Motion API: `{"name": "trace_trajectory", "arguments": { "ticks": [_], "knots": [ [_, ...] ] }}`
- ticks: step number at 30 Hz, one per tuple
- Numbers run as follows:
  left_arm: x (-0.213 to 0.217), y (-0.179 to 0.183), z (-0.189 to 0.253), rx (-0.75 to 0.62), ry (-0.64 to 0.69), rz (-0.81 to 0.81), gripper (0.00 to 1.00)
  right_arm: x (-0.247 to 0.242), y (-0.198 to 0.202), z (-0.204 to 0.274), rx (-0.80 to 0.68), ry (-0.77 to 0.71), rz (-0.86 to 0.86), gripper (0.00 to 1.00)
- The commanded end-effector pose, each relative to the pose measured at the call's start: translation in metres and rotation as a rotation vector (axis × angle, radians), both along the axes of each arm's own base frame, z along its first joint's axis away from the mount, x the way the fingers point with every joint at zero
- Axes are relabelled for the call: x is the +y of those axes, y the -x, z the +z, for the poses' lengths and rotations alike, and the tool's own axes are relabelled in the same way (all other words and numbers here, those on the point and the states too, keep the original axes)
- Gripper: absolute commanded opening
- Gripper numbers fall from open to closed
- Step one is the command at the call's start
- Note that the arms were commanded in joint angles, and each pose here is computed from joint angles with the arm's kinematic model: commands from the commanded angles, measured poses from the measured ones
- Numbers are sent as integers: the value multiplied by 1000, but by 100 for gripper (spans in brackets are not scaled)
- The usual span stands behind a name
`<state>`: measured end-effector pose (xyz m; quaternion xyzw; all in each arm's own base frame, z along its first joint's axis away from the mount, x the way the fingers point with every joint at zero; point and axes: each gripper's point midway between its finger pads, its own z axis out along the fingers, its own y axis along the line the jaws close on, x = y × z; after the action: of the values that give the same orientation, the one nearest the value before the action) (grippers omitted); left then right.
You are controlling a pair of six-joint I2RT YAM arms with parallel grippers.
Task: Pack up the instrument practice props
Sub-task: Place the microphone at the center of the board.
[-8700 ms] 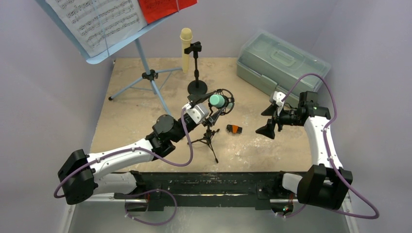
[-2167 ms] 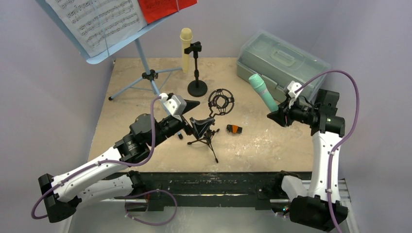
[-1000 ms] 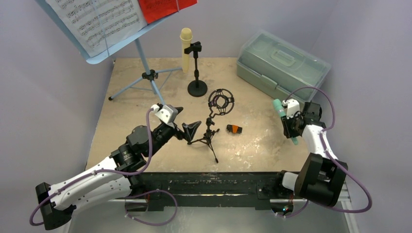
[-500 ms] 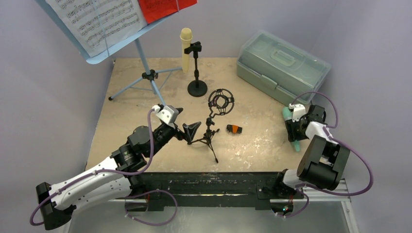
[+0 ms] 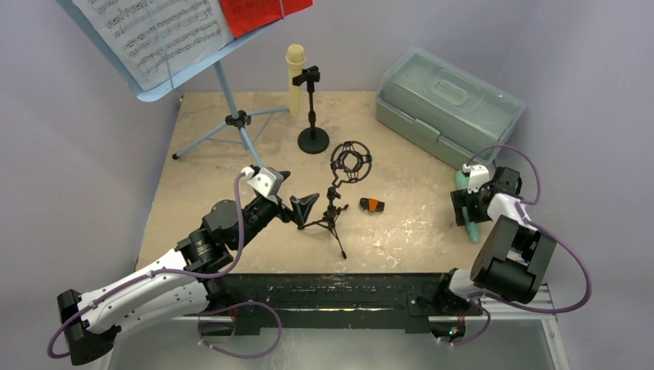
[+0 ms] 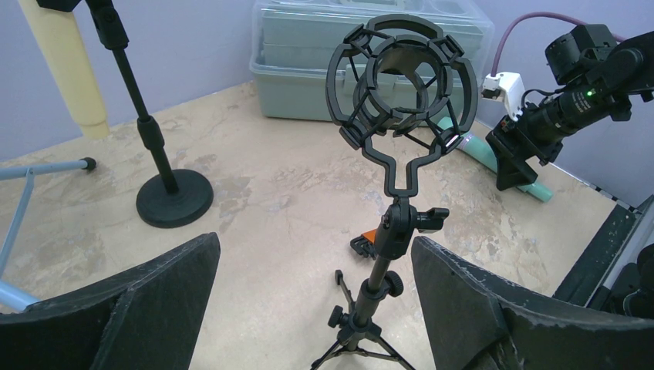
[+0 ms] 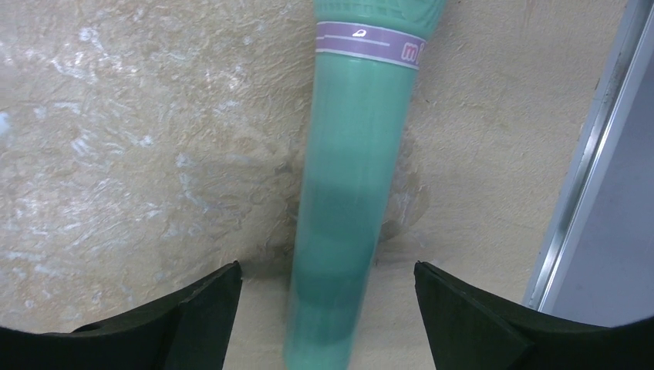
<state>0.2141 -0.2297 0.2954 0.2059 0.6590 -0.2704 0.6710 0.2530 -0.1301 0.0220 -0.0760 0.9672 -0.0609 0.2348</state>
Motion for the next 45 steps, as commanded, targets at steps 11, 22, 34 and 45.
{"name": "trace_trajectory", "arguments": {
  "ticks": [11, 22, 34, 45],
  "knots": [
    [-1, -3, 5, -17, 22, 6, 95, 28, -16, 83, -163, -76, 161, 90],
    [-6, -3, 2, -9, 14, -10, 95, 75, -18, 128, -277, -249, 318, 91],
    [-17, 1, -7, -4, 0, -65, 96, 141, -8, 161, -396, -495, 582, 90],
    [-37, 13, -24, 8, -40, -188, 96, 207, 16, 162, -477, -595, 931, 94]
  ]
}}
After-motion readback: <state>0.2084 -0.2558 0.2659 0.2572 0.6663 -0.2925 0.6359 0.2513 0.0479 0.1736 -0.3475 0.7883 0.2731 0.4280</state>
